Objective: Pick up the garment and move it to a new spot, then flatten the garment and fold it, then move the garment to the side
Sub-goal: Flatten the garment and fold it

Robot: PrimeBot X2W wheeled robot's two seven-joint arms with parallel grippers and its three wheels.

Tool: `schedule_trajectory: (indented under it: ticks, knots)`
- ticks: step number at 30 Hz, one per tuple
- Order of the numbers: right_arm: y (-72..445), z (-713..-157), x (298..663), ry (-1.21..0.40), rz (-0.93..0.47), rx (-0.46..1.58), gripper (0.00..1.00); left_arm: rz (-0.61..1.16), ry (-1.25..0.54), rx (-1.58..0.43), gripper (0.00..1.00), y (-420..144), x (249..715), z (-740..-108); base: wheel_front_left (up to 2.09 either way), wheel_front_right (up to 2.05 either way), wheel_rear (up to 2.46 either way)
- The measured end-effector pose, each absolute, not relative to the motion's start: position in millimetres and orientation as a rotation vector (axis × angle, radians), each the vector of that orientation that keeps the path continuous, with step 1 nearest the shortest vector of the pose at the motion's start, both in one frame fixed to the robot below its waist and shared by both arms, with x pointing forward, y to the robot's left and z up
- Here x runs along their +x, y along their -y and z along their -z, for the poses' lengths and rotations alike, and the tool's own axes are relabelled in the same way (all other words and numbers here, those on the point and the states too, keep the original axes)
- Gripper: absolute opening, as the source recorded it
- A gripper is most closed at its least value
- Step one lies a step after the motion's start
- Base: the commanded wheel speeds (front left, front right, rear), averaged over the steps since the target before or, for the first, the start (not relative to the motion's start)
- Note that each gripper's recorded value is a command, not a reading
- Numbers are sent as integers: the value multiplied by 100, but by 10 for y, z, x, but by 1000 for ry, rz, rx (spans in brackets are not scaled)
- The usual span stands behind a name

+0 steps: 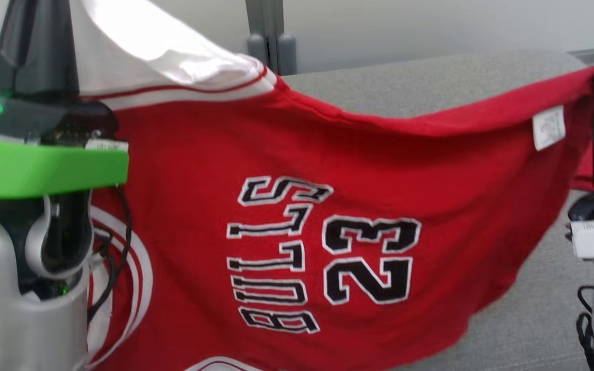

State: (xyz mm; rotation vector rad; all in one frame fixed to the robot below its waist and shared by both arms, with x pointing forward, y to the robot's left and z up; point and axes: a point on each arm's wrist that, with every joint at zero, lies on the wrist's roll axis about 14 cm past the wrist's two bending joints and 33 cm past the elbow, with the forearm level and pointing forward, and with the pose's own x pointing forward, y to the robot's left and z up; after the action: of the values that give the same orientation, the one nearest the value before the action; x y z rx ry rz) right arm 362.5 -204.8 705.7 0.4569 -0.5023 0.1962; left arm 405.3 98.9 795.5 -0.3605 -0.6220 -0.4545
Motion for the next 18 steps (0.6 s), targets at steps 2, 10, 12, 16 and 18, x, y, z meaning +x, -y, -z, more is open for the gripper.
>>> schedule_trajectory:
  ticks: [2, 10, 12, 16, 18]
  knots:
    - [2003, -6990, 3886, 472, -201, 468, 0, 441, 587, -346, 0, -982, 4324, -7870, 0, 0, 0]
    - [1803, -7313, 5120, 501, -227, 373, 0, 356, 607, -234, 0, -992, 5397, -8045, 0, 0, 0]
    - [1755, -7474, 5381, 530, -227, 332, 0, 329, 656, -223, 0, -1020, 5580, -8210, 0, 0, 0]
    - [1838, -7660, 5871, 582, -159, 247, 0, 274, 678, -210, 0, -1070, 5986, -8280, 0, 0, 0]
    - [1866, -7610, 6067, 581, -134, 240, 0, 267, 671, -218, 0, -1046, 6146, -8183, 0, 0, 0]
